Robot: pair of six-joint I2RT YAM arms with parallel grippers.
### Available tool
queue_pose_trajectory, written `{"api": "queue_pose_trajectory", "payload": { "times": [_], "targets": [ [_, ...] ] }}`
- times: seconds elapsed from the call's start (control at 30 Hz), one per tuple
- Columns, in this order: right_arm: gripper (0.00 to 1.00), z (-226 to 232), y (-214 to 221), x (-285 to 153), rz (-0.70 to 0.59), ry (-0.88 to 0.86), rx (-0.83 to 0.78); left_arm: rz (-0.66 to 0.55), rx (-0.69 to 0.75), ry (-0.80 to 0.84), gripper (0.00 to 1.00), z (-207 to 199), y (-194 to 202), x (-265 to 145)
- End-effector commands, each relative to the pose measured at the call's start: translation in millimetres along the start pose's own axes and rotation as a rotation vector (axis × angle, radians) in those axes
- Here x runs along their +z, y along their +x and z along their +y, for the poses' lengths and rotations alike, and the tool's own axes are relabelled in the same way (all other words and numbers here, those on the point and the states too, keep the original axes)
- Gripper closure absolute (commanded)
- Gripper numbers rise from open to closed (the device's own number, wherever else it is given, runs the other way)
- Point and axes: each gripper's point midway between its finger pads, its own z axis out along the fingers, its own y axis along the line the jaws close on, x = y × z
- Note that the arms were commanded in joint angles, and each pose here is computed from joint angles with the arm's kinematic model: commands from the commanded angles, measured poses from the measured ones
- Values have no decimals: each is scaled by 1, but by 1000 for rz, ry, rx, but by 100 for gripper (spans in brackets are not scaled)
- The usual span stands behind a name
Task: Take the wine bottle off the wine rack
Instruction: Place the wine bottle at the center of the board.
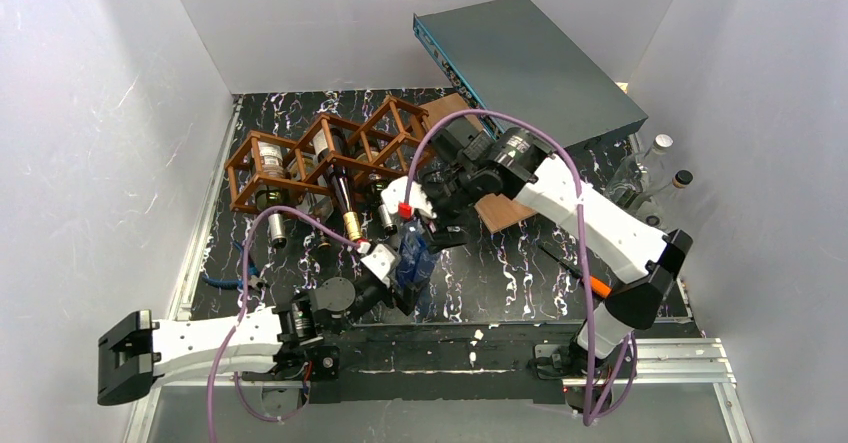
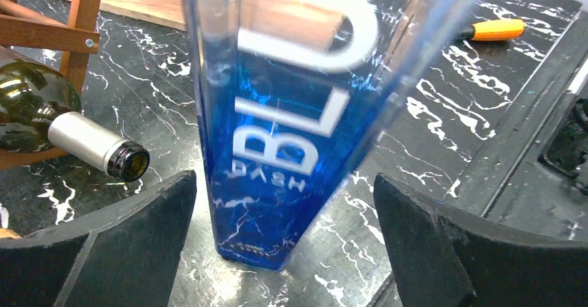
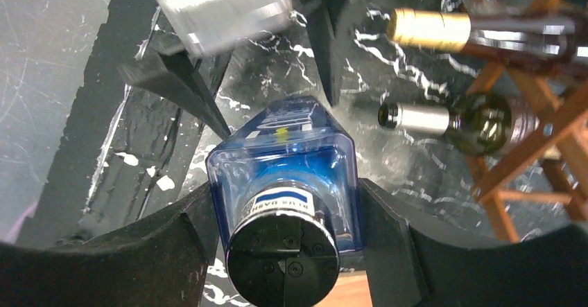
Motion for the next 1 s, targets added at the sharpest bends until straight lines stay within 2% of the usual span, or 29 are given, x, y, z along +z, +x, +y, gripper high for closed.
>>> {"api": "queue_pose_trajectory", "payload": {
  "times": [0.0, 0.2, 0.4, 0.5, 0.97],
  "targets": [
    [99, -14, 5, -38, -38, 135, 104, -12, -87, 1, 2, -4, -23, -3],
    [99, -48, 24, -62, -16, 309, 216, 64, -120, -12, 2, -2, -27, -13],
    [99, -94, 35, -73, 11, 469, 303, 257, -147, -165, 2, 25, -17, -40],
    [99, -117, 37, -77, 24, 538, 330, 297, -172, -198, 2, 32, -20, -54],
    [99, -190, 78, -105, 9, 764, 567, 225, -285, -255, 2, 56, -43, -93]
  ]
}}
